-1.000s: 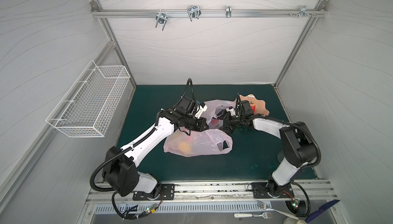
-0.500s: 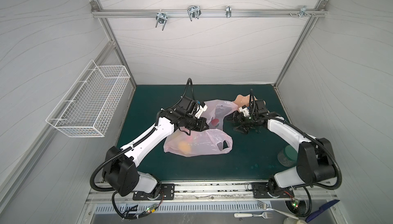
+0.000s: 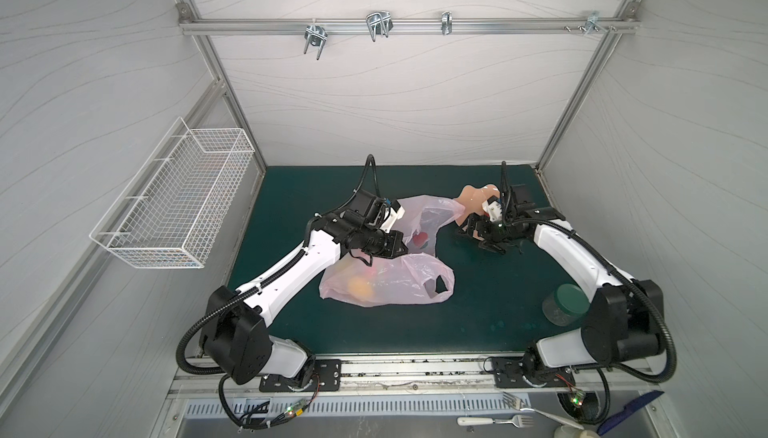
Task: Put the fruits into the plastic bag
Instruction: 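Move the right gripper back over the bowl above the apple, then lower the right gripper and close it on the red-yellow apple, then carry the apple with the right gripper into the bag opening, then open the right gripper to release the apple and lift out of the bag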
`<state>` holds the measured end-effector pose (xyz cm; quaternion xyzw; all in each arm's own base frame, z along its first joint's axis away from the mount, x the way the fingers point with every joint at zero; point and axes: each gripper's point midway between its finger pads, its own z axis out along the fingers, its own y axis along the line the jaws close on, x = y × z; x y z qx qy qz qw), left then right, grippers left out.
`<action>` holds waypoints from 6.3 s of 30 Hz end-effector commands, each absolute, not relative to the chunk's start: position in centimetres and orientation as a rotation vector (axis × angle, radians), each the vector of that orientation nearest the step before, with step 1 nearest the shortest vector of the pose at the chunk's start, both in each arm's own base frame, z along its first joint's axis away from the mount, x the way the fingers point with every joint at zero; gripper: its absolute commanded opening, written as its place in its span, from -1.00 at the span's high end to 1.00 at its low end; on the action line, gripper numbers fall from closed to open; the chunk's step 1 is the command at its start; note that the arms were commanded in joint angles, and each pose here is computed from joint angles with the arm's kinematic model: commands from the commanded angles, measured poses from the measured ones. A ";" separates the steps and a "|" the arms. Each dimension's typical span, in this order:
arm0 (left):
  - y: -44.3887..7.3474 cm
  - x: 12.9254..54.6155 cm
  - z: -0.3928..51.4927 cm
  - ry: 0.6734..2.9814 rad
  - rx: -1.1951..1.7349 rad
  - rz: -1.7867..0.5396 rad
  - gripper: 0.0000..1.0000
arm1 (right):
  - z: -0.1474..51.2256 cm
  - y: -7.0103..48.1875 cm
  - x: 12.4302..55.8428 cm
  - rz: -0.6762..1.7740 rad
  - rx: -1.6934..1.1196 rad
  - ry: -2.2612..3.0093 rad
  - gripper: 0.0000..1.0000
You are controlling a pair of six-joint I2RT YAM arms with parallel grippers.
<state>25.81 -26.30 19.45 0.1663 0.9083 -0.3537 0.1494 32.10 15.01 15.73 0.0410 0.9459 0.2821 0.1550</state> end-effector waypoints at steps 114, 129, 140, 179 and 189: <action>-27.1 26.4 20.4 2.586 0.521 -1.025 1.00 | 12.8 16.3 34.2 1.173 0.533 2.584 0.19; -26.1 26.3 21.0 2.575 0.499 -0.968 1.00 | 12.2 30.2 32.3 1.427 0.369 2.690 0.20; -25.6 26.4 21.6 2.551 0.498 -0.931 1.00 | 11.2 37.7 28.2 1.568 0.264 2.809 -0.02; -24.4 25.9 21.0 2.558 0.456 -0.893 1.00 | 13.8 33.8 26.6 1.519 -0.007 2.782 -0.91; -24.5 26.1 22.8 2.500 0.430 -0.914 0.52 | 15.9 26.7 27.2 1.169 -0.146 2.722 -0.98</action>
